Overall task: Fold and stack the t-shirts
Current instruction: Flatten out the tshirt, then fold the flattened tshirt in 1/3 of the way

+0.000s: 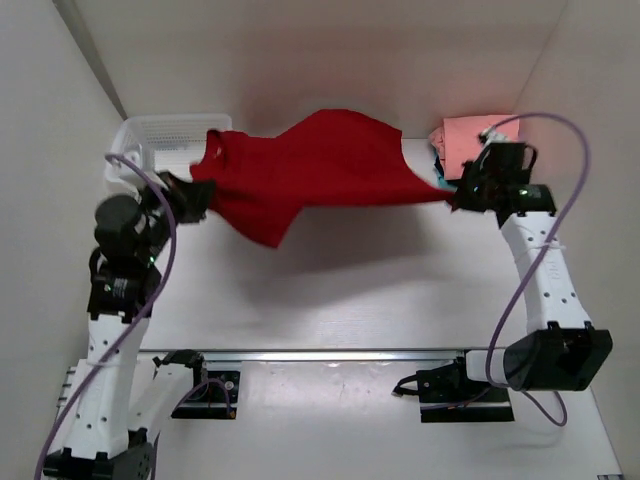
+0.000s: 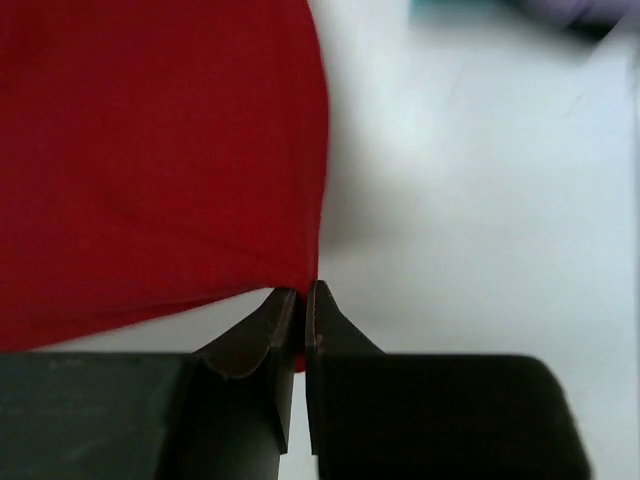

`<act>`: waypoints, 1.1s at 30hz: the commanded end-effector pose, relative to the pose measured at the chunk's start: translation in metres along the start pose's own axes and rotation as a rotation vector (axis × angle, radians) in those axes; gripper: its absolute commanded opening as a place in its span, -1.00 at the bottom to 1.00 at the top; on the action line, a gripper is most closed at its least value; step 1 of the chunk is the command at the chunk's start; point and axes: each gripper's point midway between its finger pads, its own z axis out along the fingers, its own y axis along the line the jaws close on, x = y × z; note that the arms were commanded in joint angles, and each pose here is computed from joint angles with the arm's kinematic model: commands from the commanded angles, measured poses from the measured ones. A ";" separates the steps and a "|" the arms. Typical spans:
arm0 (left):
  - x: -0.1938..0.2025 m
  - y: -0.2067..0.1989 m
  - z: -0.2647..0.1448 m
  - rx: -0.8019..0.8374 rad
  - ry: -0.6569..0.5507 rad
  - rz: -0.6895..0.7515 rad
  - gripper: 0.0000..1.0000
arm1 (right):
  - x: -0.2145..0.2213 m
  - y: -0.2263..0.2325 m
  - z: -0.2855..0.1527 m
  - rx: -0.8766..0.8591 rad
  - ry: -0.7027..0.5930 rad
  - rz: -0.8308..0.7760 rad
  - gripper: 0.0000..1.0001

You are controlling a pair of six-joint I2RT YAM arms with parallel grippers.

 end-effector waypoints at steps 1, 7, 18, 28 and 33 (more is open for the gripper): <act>0.128 0.066 -0.016 -0.184 0.305 -0.091 -1.00 | 0.080 0.007 0.020 -0.104 0.198 0.050 -1.00; 0.245 0.098 -0.078 -0.289 0.518 -0.240 -1.00 | 0.187 0.010 0.019 -0.162 0.432 0.150 -1.00; 0.294 0.089 -0.105 -0.276 0.660 -0.393 -1.00 | 0.266 -0.018 0.000 0.010 0.735 0.228 -1.00; 0.251 0.097 -0.082 -0.371 0.649 -0.332 -1.00 | 0.263 -0.032 0.004 0.084 0.797 0.226 -1.00; 0.235 0.109 -0.064 -0.407 0.615 -0.307 -1.00 | 0.258 -0.041 0.008 0.108 0.816 0.179 -1.00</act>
